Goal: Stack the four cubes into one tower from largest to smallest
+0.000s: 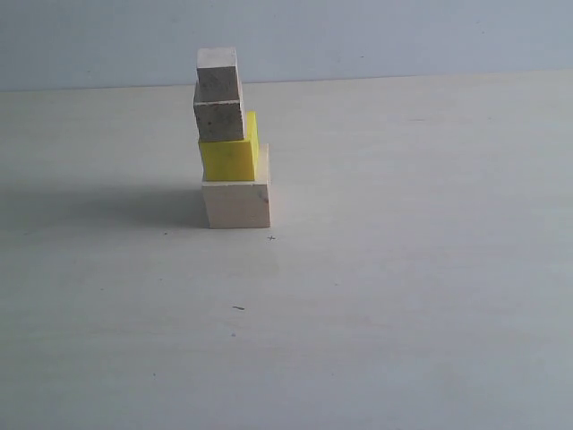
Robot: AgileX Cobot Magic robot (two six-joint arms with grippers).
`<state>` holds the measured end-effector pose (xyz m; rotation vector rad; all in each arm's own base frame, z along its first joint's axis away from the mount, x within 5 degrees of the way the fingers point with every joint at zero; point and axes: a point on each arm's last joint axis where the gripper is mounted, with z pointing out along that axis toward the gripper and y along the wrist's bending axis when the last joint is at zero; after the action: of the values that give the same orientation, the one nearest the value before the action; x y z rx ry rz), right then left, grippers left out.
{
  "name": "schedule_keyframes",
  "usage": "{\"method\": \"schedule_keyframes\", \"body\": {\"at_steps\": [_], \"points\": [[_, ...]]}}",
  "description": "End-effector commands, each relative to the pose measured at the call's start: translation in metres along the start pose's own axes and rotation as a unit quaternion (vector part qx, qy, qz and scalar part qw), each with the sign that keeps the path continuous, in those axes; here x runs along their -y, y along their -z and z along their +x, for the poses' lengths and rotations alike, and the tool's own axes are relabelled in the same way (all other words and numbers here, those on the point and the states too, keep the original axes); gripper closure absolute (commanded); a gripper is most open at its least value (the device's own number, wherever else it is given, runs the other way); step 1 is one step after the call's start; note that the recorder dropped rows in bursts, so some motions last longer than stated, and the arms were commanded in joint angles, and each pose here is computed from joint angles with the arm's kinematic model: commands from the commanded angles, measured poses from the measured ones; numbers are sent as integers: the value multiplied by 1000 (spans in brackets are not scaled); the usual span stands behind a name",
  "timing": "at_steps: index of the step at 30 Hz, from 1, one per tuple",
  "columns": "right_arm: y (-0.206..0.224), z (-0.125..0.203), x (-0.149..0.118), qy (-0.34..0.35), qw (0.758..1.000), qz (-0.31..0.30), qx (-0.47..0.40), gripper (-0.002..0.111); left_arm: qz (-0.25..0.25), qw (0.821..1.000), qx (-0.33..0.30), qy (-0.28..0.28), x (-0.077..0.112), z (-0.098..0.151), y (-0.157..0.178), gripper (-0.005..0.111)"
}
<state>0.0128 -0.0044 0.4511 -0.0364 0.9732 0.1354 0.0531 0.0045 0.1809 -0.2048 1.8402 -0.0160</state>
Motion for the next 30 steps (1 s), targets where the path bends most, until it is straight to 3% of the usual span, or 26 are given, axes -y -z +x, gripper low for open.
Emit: {"method": "schedule_keyframes", "body": {"at_steps": [1,15,20,25,30], "points": [[1,1,0,1,1000,2,0,108,-1,1000,4,-3,0,0,0,107],[1,3,0,-7,1000,2,-6,108,-1,1000,4,-3,0,0,0,107],[1,19,6,2,997,34,-67,108,-1,1000,4,-3,0,0,0,107],[7,45,1,128,974,-12,-188,108,-1,1000,4,-3,0,0,0,107],[18,50,1,120,975,33,-187,108,-1,1000,4,-3,0,0,0,107]]}}
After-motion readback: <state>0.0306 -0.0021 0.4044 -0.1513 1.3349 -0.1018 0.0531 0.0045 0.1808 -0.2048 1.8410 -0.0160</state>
